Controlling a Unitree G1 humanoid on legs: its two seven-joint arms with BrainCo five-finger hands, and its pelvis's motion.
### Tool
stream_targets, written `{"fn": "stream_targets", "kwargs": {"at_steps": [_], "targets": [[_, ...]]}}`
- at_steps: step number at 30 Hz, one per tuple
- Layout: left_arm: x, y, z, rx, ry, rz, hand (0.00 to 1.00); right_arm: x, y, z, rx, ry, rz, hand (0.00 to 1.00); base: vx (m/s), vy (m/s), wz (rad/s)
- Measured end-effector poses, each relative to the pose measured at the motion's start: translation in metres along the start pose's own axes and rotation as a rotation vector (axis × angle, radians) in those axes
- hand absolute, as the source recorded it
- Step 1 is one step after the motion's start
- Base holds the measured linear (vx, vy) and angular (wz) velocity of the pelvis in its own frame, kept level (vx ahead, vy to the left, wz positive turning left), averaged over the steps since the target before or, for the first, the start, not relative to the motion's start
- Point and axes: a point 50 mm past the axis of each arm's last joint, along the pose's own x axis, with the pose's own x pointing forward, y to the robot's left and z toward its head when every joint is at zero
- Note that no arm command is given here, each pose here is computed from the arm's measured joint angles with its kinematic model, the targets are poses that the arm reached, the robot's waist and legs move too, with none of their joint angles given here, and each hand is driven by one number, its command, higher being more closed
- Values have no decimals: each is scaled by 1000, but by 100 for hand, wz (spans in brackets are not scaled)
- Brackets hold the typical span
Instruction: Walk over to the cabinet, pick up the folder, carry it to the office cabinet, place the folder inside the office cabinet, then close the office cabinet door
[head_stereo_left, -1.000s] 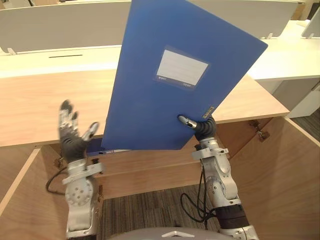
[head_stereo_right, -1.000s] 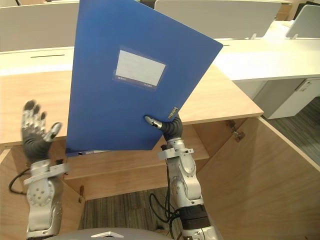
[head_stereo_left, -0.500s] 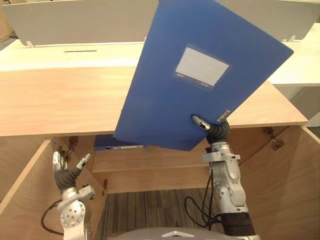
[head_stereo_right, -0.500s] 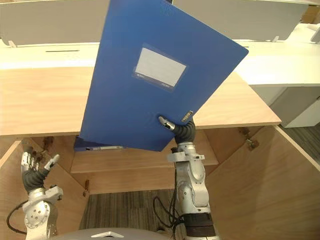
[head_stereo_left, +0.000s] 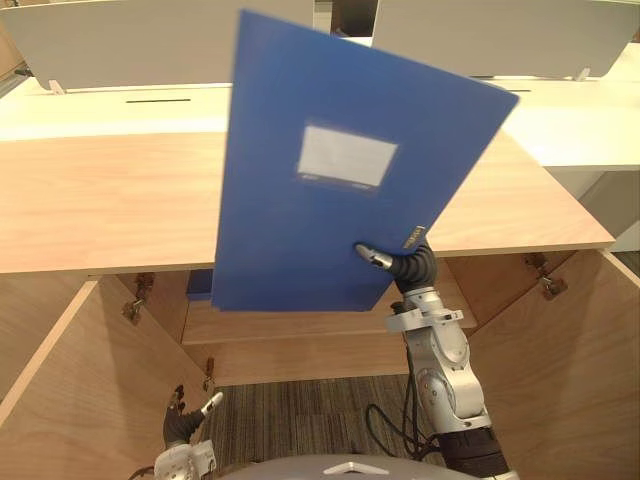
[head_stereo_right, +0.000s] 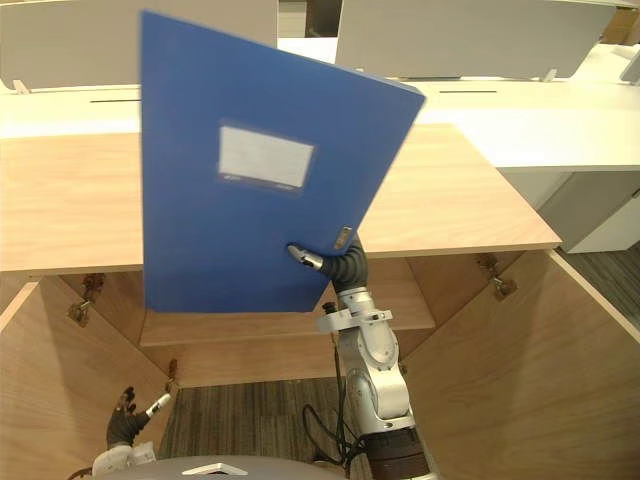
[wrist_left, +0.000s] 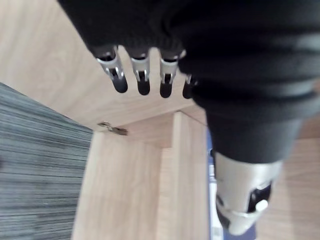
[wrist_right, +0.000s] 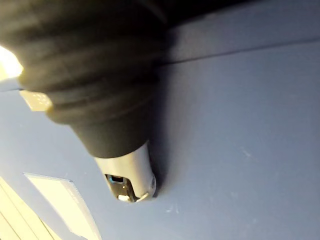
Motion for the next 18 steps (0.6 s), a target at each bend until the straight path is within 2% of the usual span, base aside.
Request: {"fn": "stream_targets", "kwargs": {"at_steps": [10,15,18], "targets": [[4,10,-31,212,170,-60,0,-9,25,-32,-157,179,245,100,-51,-30,-18],[8,6,-28,281,167,-105,0,-13,33,-56,-333,308,452,100,-62,-26,-28],[16,-1,-16,299,134,-127,0,0,30,-61,-518,318,556,100,-107,-14,-36]]}}
